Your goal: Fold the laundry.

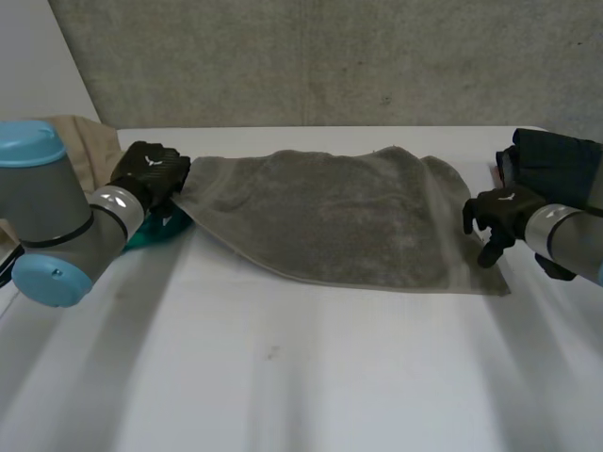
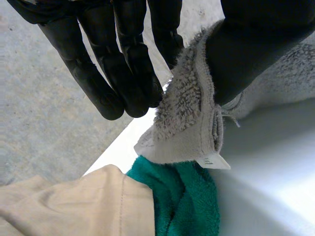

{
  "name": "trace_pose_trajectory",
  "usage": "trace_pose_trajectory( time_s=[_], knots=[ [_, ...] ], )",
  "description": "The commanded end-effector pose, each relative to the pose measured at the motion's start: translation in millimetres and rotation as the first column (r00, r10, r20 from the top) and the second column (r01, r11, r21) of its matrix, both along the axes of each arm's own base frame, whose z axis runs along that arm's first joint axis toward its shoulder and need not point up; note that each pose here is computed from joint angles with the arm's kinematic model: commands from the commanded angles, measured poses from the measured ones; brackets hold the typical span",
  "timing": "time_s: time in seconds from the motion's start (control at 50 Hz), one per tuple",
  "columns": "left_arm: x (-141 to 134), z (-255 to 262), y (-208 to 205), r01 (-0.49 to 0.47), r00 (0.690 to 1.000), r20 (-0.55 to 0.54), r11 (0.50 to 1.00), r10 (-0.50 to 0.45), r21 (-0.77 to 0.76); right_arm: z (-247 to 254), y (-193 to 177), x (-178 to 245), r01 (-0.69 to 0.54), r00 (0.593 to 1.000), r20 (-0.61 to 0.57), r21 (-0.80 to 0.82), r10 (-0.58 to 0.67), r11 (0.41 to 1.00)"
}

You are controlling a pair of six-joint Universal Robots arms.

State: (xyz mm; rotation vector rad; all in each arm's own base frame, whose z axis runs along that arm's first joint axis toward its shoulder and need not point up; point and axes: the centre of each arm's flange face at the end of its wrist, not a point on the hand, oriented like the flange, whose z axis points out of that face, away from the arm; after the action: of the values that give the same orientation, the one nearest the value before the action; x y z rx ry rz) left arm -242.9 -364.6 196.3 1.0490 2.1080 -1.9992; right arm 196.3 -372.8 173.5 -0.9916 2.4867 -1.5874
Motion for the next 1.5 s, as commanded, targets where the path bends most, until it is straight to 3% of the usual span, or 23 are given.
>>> trace_pose_trajectory(
  time_s=[0.02, 0.18, 0.42, 0.54, 1.5],
  knots=[
    [5, 10, 7, -0.01, 1.0, -0.019, 1.0, 0.01, -0.007, 8, 22, -13, 0.02, 1.0, 0.024, 0.027, -0.02, 0.999],
    [8, 16, 12, -0.01, 0.999, -0.05, 1.0, 0.01, -0.009, -17, 43, -27, -0.062, 0.997, -0.039, 0.091, 0.065, 0.994],
    [9, 27, 12, -0.009, 0.997, -0.071, 0.999, 0.007, -0.035, -50, 20, -28, -0.076, 0.997, 0.003, -0.064, 0.076, 0.995],
    [9, 29, 12, -0.011, 0.997, -0.082, 0.999, 0.008, -0.036, -59, 16, -22, -0.104, 0.995, 0.002, -0.065, 0.105, 0.992],
    [10, 28, 4, -0.021, 0.997, -0.077, 0.999, 0.017, -0.04, -53, -36, 8, -0.115, 0.993, -0.027, -0.177, 0.112, 0.977]
  ],
)
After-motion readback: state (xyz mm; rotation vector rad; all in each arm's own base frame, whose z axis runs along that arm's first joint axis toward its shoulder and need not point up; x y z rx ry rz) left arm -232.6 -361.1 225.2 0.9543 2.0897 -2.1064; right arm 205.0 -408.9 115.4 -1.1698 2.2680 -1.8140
